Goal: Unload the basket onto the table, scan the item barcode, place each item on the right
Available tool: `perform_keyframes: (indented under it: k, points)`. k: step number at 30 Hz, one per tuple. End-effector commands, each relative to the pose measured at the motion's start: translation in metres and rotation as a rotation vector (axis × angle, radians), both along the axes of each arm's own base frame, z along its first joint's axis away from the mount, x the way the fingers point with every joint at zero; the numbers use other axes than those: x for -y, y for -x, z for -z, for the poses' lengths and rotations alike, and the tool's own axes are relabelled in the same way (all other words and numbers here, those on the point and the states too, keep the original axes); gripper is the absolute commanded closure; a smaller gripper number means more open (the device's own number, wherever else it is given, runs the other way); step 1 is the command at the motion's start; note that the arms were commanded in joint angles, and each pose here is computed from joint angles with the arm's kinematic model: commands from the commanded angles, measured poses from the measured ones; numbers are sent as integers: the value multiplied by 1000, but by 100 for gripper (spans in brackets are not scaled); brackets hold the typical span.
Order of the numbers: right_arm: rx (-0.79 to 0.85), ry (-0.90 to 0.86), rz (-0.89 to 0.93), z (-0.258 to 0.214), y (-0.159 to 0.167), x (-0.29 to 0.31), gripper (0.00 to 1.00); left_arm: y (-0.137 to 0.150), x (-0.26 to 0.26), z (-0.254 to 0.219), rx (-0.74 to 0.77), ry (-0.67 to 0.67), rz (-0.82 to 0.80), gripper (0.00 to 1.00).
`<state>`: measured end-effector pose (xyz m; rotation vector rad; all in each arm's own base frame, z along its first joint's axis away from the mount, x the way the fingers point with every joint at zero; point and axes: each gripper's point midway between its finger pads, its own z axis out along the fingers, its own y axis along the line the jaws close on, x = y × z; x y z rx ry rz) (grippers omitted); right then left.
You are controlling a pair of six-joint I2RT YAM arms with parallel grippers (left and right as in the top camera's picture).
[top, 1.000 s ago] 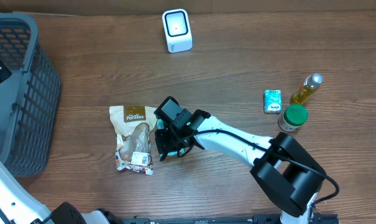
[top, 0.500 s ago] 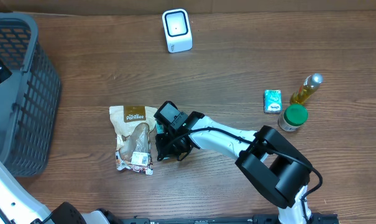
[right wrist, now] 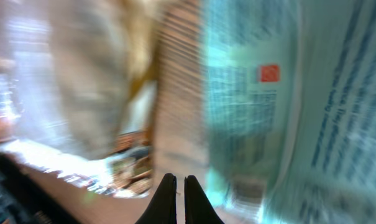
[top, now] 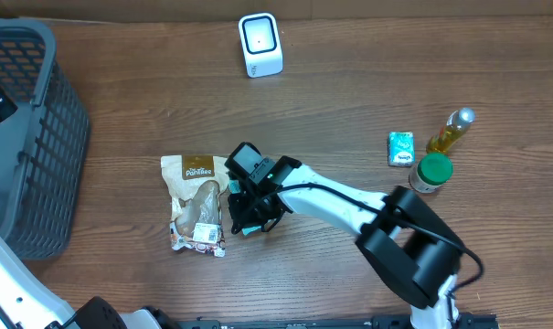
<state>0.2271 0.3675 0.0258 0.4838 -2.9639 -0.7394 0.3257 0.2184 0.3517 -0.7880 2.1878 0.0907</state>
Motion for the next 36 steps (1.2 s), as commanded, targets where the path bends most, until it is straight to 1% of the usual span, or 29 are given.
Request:
perform_keyframes:
  k: [1,6,8,9,15,23,32,34,36]
  points:
    - [172,-53,7,-54,-25,-2,96,-3,1,3,2,14,6,1]
    - [169,83,94,-39,-28,23,96,-3,1,3,2,14,6,0]
    - [154,115,105,-33,-24,31,96,-3,1,3,2,14,6,0]
    - [146,131,120,-29,-23,34,93,-3,2,3,2,14,6,0]
    - [142,246,219,-15,-23,59,92,-3,2,3,2,14,6,0]
    - [139,254,219,-2,-19,64,92,-3,1,3,2,14,6,0]
    - [144,258,220,24,-21,63,92,-3,1,3,2,14,6,0]
    - [137,267,218,26,-20,65,96,-3,1,3,2,14,6,0]
    - [136,268,218,26,-19,65,96,-3,1,3,2,14,6,0]
